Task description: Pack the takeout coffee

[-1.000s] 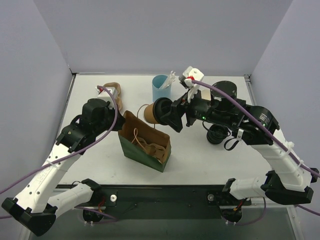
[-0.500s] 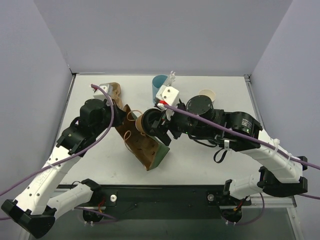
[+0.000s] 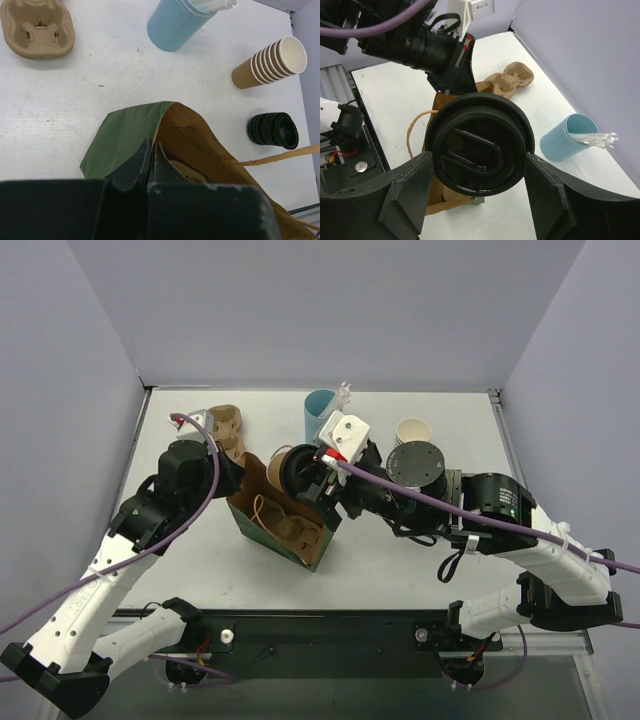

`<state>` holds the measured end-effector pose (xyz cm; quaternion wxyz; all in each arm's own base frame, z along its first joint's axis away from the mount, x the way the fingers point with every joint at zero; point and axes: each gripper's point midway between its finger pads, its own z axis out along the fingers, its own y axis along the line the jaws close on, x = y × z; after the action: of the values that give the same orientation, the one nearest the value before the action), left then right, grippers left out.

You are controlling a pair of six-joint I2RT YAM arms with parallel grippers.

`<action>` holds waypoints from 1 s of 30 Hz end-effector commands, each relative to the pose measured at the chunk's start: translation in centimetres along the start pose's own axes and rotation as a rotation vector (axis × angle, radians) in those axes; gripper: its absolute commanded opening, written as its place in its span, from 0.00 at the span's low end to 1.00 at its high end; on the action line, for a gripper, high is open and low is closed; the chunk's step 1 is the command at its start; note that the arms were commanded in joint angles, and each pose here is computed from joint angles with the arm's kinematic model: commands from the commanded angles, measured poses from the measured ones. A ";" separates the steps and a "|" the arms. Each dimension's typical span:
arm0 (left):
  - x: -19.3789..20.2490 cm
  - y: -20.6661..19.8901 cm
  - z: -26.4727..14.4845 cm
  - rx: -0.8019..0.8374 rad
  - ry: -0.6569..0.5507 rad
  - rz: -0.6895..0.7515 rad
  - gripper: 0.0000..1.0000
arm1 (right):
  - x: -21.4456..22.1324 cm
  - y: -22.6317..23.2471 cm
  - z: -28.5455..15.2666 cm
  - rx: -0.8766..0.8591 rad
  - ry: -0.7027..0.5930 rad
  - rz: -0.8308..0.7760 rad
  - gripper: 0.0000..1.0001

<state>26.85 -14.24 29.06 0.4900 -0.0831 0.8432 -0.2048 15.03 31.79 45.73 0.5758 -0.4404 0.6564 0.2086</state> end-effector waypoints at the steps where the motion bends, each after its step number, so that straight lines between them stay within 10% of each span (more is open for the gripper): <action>1: -3.0 -1.5 -1.3 0.038 -0.074 -0.075 0.00 | 0.3 -0.7 0.0 0.053 -0.008 -0.007 0.34; 20: -2.5 -4.3 -1.5 0.205 -0.074 -0.146 0.00 | 9.5 1.1 3.4 0.010 0.225 -0.111 0.30; 30: -2.2 -8.3 -2.1 0.489 -0.116 0.108 0.00 | 12.1 -1.0 5.1 -0.050 0.291 -0.163 0.27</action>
<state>26.69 -18.70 32.17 0.5030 -0.0164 0.8024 -0.3208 19.56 30.57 34.27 0.4899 -0.4943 0.7101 0.1069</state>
